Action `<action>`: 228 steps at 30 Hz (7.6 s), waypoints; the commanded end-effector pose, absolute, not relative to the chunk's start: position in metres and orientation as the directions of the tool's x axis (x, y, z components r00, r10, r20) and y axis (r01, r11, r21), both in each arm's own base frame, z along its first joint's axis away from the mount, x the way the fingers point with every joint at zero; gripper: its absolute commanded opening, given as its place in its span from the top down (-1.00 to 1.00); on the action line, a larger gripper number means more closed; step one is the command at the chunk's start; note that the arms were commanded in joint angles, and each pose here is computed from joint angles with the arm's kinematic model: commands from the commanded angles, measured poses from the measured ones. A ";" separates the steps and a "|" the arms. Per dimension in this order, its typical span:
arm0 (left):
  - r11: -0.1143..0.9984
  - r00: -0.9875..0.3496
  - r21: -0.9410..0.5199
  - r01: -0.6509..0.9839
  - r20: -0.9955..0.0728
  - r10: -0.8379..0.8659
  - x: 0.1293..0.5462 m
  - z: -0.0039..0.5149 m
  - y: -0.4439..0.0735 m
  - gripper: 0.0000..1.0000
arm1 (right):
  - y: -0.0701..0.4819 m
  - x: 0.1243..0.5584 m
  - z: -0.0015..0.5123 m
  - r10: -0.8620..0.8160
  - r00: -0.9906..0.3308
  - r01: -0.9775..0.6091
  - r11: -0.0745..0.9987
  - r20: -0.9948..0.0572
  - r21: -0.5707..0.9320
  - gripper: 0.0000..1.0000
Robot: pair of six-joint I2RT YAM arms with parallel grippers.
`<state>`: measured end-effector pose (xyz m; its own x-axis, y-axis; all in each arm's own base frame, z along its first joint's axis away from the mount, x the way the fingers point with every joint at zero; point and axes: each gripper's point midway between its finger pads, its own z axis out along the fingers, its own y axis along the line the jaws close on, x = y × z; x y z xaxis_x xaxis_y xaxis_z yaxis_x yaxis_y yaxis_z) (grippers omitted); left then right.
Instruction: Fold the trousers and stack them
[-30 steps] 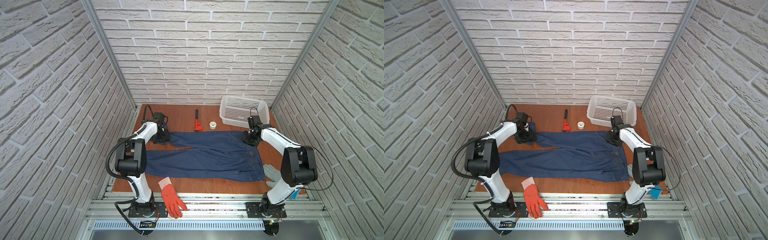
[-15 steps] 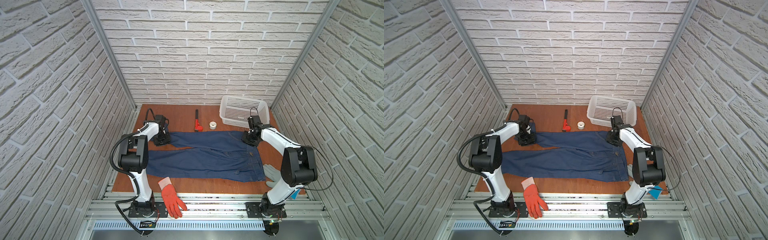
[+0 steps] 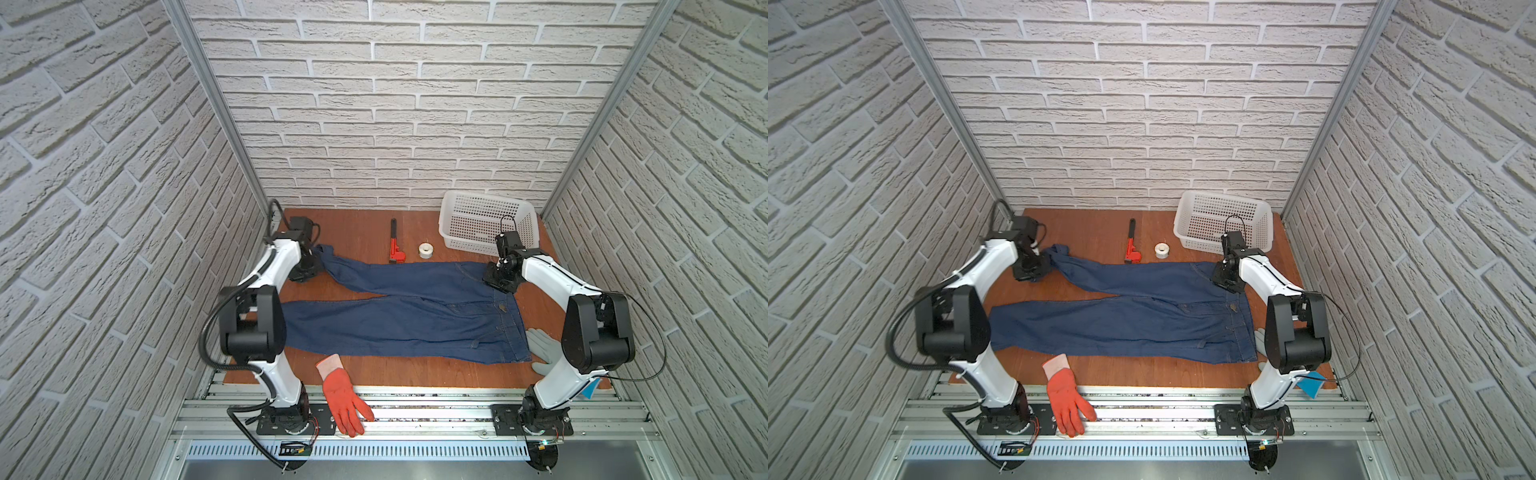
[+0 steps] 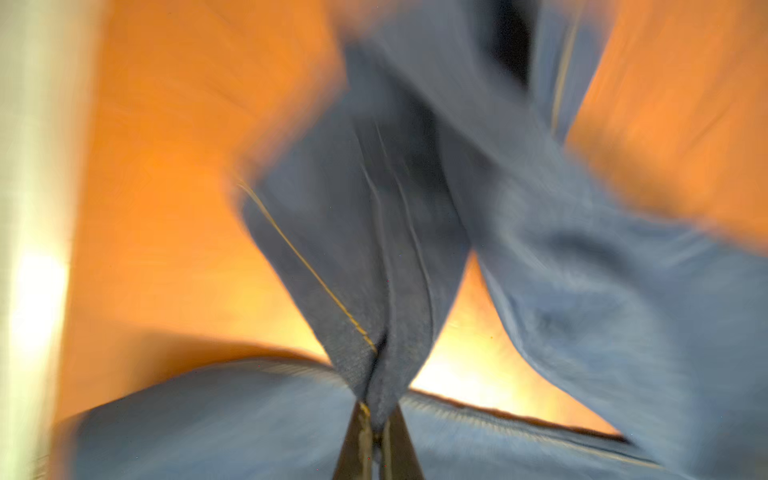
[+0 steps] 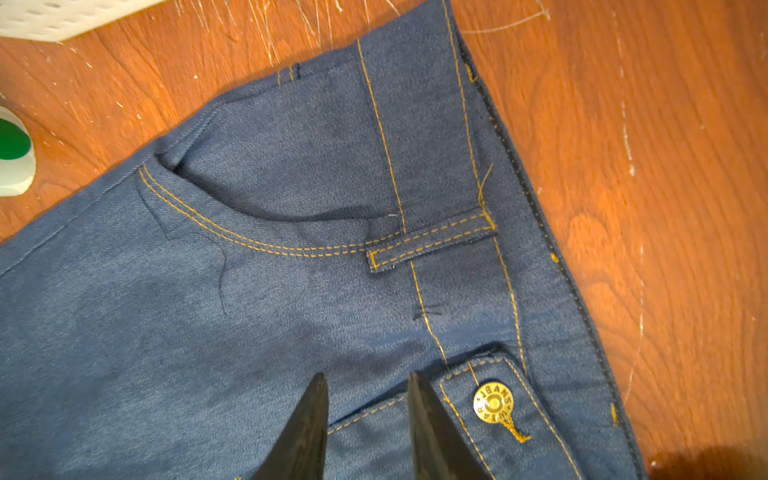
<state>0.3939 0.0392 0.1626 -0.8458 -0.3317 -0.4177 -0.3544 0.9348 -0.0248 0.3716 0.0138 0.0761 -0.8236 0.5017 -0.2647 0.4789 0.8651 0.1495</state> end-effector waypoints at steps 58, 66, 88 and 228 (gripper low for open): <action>0.858 -0.724 -0.130 -0.497 -0.483 -0.492 0.459 0.212 0.133 -0.36 | -0.064 0.405 0.095 0.625 -0.681 0.634 0.764 -0.382 0.121 -0.14; 0.863 -0.695 -0.165 -0.477 -0.531 -0.485 0.409 0.241 0.111 -0.49 | -0.070 0.439 0.078 0.641 -0.669 0.641 0.754 -0.377 0.144 -0.05; 0.685 -0.620 -0.270 -0.676 -0.295 -0.727 0.218 0.153 0.042 -0.60 | -0.050 0.289 0.106 0.814 -0.542 0.808 0.573 -0.209 0.135 -0.11; 0.292 -0.276 -0.287 -0.912 -0.094 -0.956 0.192 0.056 0.072 -0.64 | -0.087 0.321 0.116 0.976 -0.118 0.929 0.173 -0.182 0.327 0.89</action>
<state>0.1841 0.0610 0.0325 -0.2894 -0.9570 -0.0222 -0.9235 0.2852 -0.2565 0.3137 -0.0754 0.0979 -0.1493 0.9795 -0.1353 0.9436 0.1821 0.2767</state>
